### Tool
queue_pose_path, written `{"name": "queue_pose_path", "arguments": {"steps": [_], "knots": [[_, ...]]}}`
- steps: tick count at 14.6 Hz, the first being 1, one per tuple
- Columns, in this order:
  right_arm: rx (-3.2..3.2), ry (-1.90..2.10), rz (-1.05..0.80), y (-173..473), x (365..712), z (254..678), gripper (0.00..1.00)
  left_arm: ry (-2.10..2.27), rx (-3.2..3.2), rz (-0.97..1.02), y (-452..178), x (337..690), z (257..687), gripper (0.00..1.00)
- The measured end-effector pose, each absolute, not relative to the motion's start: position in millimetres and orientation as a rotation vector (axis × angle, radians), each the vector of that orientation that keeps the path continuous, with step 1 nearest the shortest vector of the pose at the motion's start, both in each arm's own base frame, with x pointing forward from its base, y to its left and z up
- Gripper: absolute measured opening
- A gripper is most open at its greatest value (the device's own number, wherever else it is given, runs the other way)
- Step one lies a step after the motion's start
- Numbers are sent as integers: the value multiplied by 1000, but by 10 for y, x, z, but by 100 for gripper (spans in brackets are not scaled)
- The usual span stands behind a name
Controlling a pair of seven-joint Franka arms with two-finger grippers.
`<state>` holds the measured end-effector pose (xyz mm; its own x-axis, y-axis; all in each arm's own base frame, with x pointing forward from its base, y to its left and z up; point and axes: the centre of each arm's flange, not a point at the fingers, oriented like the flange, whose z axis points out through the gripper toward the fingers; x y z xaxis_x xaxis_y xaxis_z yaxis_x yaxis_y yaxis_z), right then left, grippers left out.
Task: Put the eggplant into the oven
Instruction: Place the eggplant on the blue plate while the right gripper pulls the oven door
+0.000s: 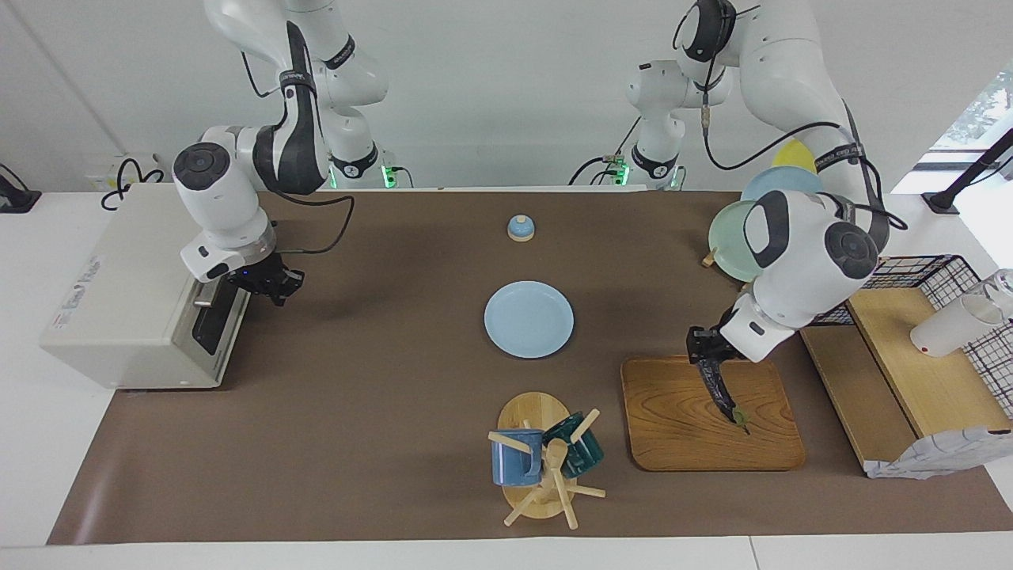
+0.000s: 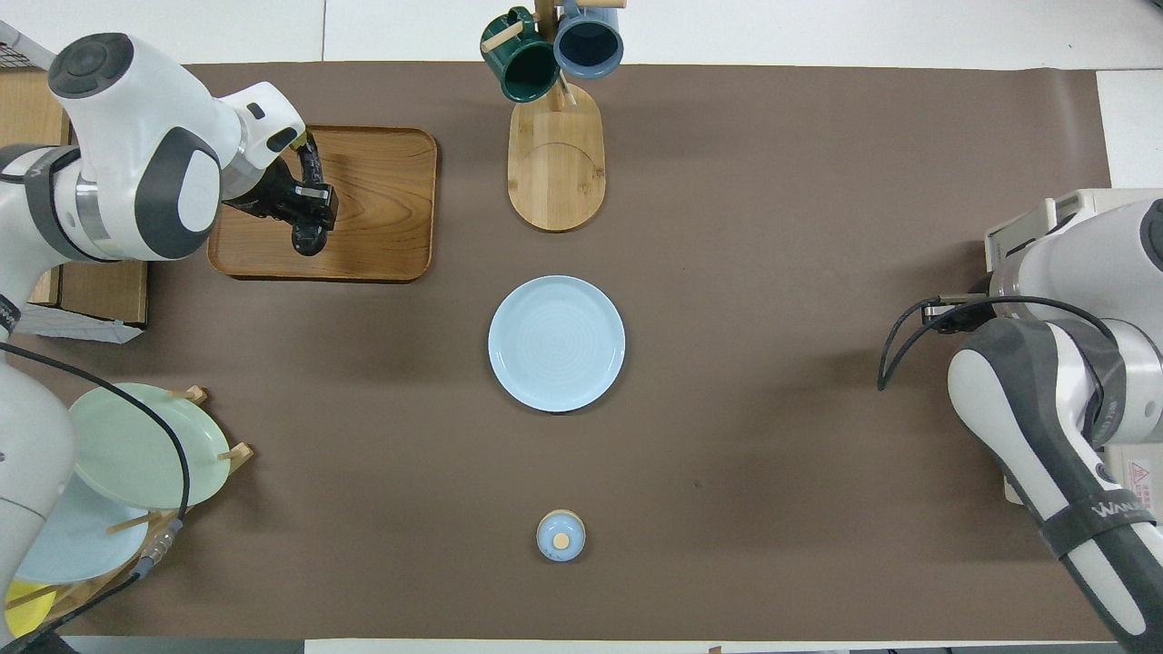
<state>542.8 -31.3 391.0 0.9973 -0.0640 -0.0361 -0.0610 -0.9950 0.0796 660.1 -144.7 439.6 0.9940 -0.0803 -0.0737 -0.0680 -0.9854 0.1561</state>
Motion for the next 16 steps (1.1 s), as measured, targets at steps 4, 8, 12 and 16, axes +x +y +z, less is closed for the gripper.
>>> {"name": "queue_pose_path", "arguments": {"steps": [4, 8, 12, 16], "knots": [[3052, -106, -136, -311, 5503, 4317, 1, 2, 2993, -162, -2609, 6044, 4762, 42], [3030, -124, -194, -575, 5459, 4832, 1, 84, 2978, -92, -3537, 5496, 4399, 42], [3017, -84, -228, -1081, 5332, 4746, 1, 57, 2970, -55, -3979, 4915, 3835, 42], [2985, -32, -234, -1064, 5310, 4708, 1, 27, 2989, -84, -4048, 4727, 3574, 42]]}}
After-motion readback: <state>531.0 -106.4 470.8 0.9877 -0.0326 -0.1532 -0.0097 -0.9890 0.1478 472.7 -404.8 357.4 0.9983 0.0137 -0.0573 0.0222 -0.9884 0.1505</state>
